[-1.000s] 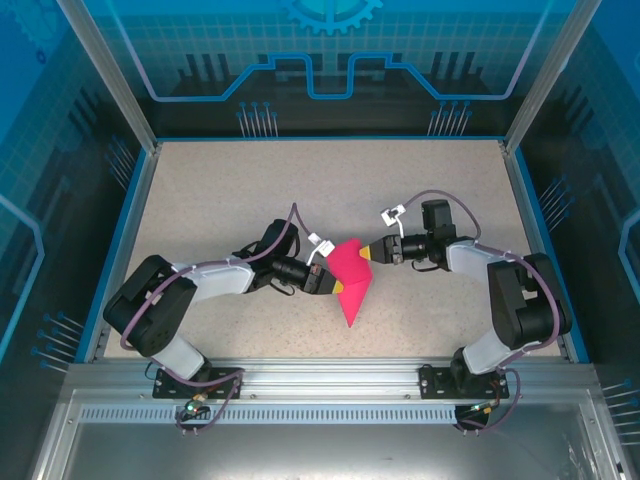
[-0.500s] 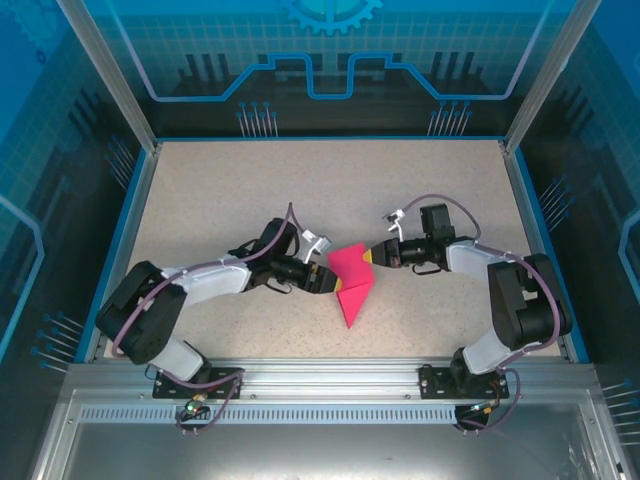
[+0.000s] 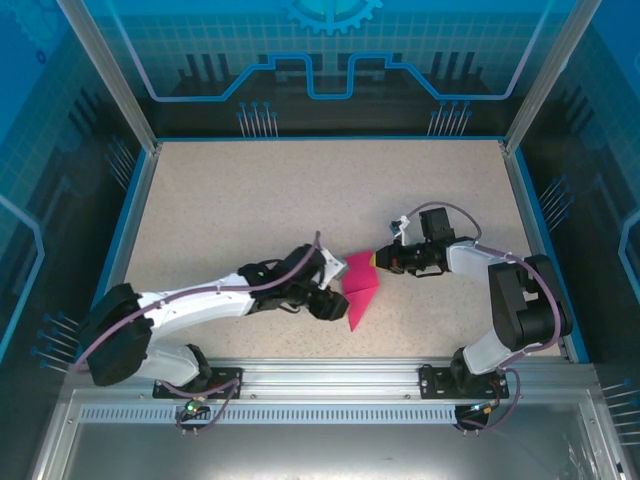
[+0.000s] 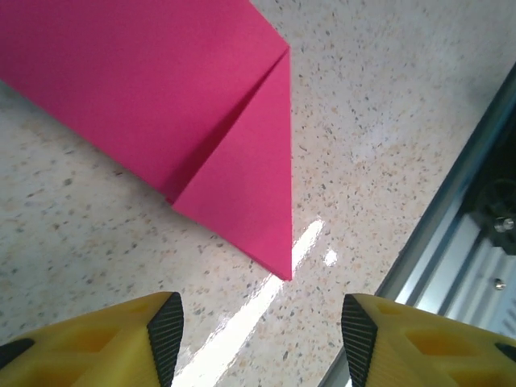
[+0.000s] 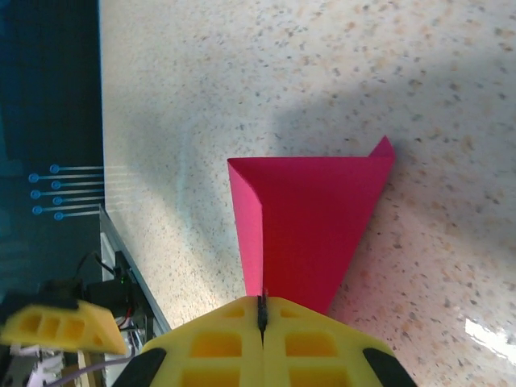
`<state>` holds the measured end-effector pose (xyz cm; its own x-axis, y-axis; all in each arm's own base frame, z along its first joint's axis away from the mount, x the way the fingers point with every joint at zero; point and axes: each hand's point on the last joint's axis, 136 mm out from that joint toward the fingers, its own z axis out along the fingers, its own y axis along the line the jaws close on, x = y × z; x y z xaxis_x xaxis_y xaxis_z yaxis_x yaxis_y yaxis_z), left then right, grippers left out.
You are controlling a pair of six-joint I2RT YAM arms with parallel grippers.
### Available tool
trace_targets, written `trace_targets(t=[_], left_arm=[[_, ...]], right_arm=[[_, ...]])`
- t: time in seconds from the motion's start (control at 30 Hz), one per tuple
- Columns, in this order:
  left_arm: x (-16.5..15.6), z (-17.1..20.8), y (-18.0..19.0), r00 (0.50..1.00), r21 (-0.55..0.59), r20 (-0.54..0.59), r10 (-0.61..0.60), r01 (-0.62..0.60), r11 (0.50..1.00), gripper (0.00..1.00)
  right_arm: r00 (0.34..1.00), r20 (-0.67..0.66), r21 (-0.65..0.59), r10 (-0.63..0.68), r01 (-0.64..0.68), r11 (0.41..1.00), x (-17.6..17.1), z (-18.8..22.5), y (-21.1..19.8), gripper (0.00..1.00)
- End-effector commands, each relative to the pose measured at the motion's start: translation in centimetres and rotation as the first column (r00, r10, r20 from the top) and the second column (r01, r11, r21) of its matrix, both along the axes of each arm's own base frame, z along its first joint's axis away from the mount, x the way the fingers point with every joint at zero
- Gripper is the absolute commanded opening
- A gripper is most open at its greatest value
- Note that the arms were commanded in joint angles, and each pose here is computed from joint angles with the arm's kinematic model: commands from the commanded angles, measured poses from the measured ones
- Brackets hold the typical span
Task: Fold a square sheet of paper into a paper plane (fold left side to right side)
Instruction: Fold the wing for the fifth time at the center of the table.
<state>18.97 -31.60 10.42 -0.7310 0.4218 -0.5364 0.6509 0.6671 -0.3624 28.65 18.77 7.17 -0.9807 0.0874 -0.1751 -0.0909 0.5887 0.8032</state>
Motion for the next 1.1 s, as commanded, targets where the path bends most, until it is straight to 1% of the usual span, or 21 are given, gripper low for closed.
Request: trace_targets(t=[0.0,0.2,0.37,0.5,0.73,1.07], left_arm=[[1.0,-0.8,-1.1,0.996,0.136,0.071,0.054,-0.063,0.989,0.58],[1.0,-2.6,-4.8,0.992,0.283,0.121,0.040,-0.073,0.956,0.62],[1.6,-3.4,-5.4,0.980,0.364,0.182,0.079,-0.141,0.921,0.63],[1.8,-4.8,-5.0,0.975,0.424,0.194,0.106,-0.180,0.887,0.63],[2.3,-5.7,-4.3,0.964,0.472,0.221,0.144,-0.235,0.850,0.61],[2.2,-6.6,-4.8,0.969,0.497,0.210,0.131,-0.221,0.839,0.48]], right_arm=[[0.998,-0.054,-0.037,-0.040,0.038,0.999,0.0,0.5,-0.2,0.00],[0.993,-0.078,-0.057,-0.086,0.082,0.995,0.3,0.3,-0.5,0.00],[0.992,-0.085,-0.063,-0.097,0.092,0.994,0.3,0.1,-0.6,0.00],[0.992,-0.083,-0.064,-0.100,0.095,0.993,0.5,0.2,-0.5,0.00],[0.991,-0.097,-0.072,-0.096,0.089,0.993,0.5,-0.3,-0.3,0.00],[0.990,-0.112,-0.086,-0.085,0.076,0.993,0.6,-0.9,0.0,0.00]])
